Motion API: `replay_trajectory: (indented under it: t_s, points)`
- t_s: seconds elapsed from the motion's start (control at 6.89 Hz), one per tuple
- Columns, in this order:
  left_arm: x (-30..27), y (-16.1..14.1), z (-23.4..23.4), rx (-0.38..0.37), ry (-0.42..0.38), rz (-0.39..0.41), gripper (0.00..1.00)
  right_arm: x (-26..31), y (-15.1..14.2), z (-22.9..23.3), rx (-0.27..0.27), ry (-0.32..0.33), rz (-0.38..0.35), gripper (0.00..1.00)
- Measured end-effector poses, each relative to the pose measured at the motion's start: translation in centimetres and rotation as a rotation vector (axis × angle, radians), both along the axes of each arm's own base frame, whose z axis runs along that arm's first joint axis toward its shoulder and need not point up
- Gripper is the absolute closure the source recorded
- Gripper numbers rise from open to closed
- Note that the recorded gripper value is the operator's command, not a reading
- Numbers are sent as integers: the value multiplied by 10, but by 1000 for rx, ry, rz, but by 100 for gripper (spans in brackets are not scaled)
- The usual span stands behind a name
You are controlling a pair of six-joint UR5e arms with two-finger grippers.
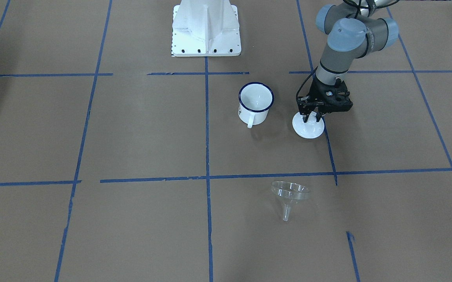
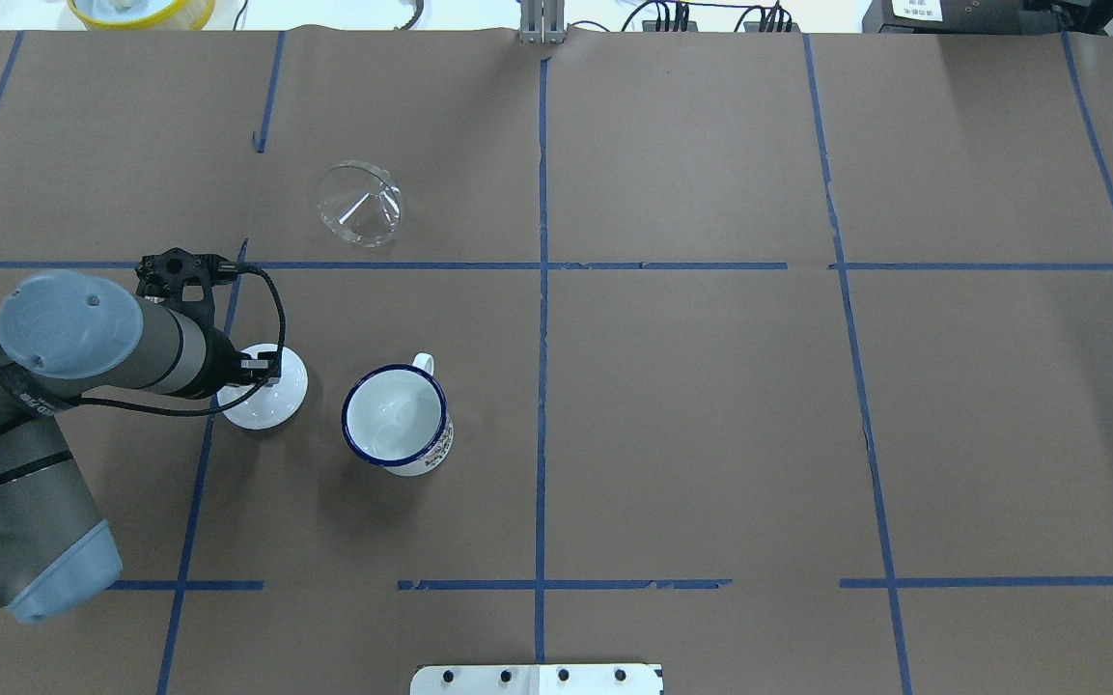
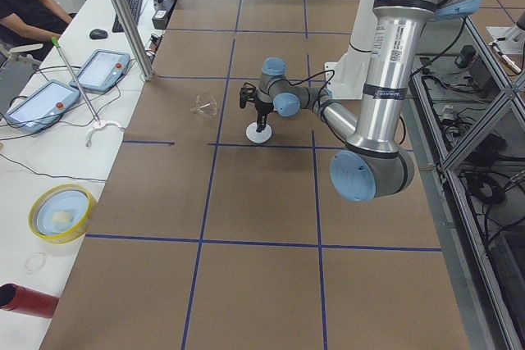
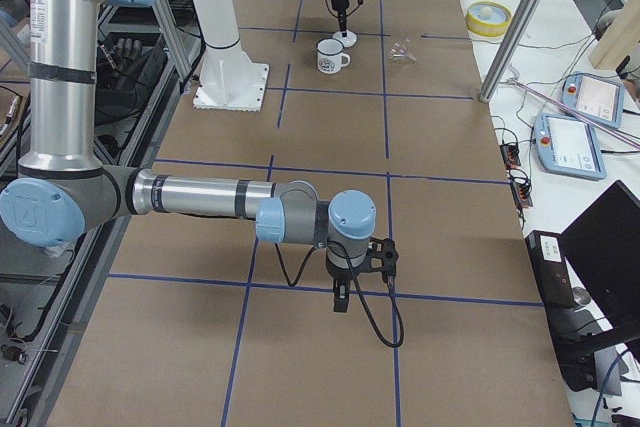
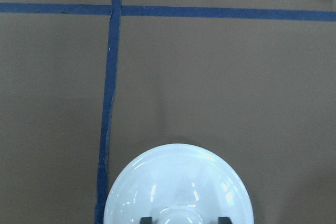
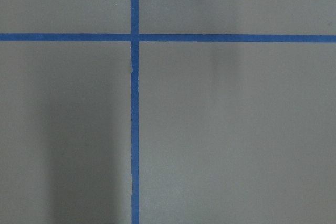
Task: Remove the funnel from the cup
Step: 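Lower the left gripper onto the white lid and grasp its knob, then lift the white lid and move it over the white mug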
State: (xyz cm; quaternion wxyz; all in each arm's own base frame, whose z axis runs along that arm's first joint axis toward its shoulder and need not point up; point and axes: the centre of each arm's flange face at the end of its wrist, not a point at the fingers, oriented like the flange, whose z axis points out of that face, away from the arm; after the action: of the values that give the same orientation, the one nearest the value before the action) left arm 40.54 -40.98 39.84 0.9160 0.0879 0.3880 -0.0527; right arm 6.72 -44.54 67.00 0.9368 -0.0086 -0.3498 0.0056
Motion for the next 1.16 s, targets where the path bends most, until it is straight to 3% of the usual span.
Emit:
replay_trajectory:
  t_s: [0.58, 0.87, 1.16]
  points:
    - [-22, 4, -14, 17, 4, -6, 100, 0, 0, 0, 0, 0, 0, 0]
    - [-56, 10, -49, 18, -6, -15, 100, 0, 0, 0, 0, 0, 0, 0]
    - [-83, 28, -101, -27, 17, 14, 100, 0, 0, 0, 0, 0, 0, 0]
